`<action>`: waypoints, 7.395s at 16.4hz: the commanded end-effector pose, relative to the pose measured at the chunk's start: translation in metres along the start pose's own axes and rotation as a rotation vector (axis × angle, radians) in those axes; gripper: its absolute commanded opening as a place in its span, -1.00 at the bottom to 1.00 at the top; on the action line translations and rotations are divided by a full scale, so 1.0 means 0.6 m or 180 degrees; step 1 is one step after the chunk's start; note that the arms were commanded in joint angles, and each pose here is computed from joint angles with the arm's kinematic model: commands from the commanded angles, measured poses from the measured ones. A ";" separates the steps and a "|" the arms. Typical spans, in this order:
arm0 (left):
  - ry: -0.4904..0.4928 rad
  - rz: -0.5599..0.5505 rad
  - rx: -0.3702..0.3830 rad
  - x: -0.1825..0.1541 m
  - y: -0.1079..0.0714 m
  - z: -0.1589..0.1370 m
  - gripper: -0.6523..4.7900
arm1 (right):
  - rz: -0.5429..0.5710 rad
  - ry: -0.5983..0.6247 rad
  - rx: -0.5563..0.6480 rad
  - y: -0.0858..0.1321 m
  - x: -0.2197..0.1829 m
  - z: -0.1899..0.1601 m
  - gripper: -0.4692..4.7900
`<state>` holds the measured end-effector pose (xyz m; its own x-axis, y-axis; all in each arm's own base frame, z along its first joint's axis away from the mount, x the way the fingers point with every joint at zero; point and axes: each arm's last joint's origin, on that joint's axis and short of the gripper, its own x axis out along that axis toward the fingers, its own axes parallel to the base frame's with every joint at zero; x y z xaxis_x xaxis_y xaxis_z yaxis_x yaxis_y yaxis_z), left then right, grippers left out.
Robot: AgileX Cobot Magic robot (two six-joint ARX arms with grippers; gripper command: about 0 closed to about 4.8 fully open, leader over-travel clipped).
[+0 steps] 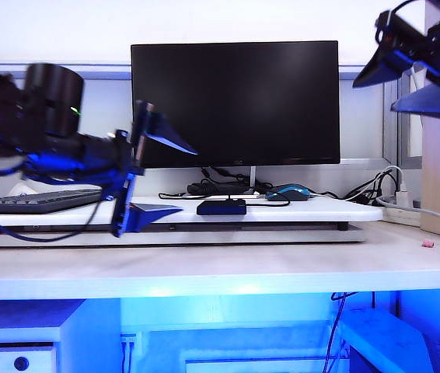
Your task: Unplug the data cable of the portable hard drive.
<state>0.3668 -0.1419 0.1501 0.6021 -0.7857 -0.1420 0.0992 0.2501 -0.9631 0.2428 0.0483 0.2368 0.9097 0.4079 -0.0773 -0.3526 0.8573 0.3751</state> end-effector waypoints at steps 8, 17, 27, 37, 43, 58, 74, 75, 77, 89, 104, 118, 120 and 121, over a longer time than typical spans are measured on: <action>0.0132 -0.0061 -0.0114 0.124 0.024 0.025 1.00 | 0.0036 -0.0171 -0.0072 -0.003 0.041 0.023 0.46; -0.0150 0.0087 -0.0151 0.143 0.042 0.035 1.00 | 0.0039 -0.0161 -0.0125 -0.009 0.060 0.020 0.46; -0.0102 0.0160 -0.0242 0.178 0.032 0.059 -0.78 | 0.0092 -0.0096 -0.0112 -0.013 0.067 0.011 0.46; 0.0582 -0.0716 0.0280 0.171 -0.020 0.058 -0.78 | 0.0430 -0.0019 -0.0133 -0.005 0.132 0.063 0.46; 0.1297 -0.1236 0.0794 0.141 -0.111 0.058 -0.78 | 0.0553 -0.0092 0.0000 -0.008 0.197 0.099 0.46; 0.1577 -0.1654 0.1068 0.132 -0.151 0.044 -0.78 | 0.0804 -0.0055 0.0281 0.013 0.251 0.097 0.18; 0.1511 -0.1616 0.1071 0.120 -0.143 0.066 -0.78 | 0.0812 -0.0245 0.0232 0.017 0.251 0.104 -0.67; 0.1518 -0.1618 0.1070 0.121 -0.144 0.065 -0.78 | 0.0916 -0.0265 0.0205 0.019 0.251 0.105 -0.84; 0.1547 -0.1631 0.1072 0.125 -0.146 0.058 -0.78 | 0.0923 -0.0249 0.0208 0.022 0.253 0.103 -0.84; 0.1536 -0.1771 0.1246 0.122 -0.162 0.063 -0.78 | 0.0796 -0.0291 0.0225 0.020 0.253 0.103 -0.24; 0.1779 -0.1796 0.1184 0.119 -0.165 0.059 -0.78 | 0.0604 -0.0358 0.0197 0.017 0.282 0.112 -0.84; -0.0008 -0.0479 0.1002 0.082 -0.070 0.175 -0.78 | 0.0289 -0.0204 0.0217 -0.088 0.330 0.135 -0.84; -0.0382 -0.0094 0.1054 0.068 -0.051 0.196 -0.78 | 0.0165 -0.0242 0.0154 -0.092 0.337 0.135 -0.84; -0.0470 0.0026 0.1065 0.063 -0.044 0.202 -0.78 | 0.0140 -0.0208 0.0143 -0.095 0.342 0.130 -0.84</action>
<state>0.4814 -0.1140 0.1940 0.6674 -0.7403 -0.0807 0.3308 0.3918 -0.8585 0.4629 0.0589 0.2745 0.8995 0.4368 0.0041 -0.3951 0.8095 0.4343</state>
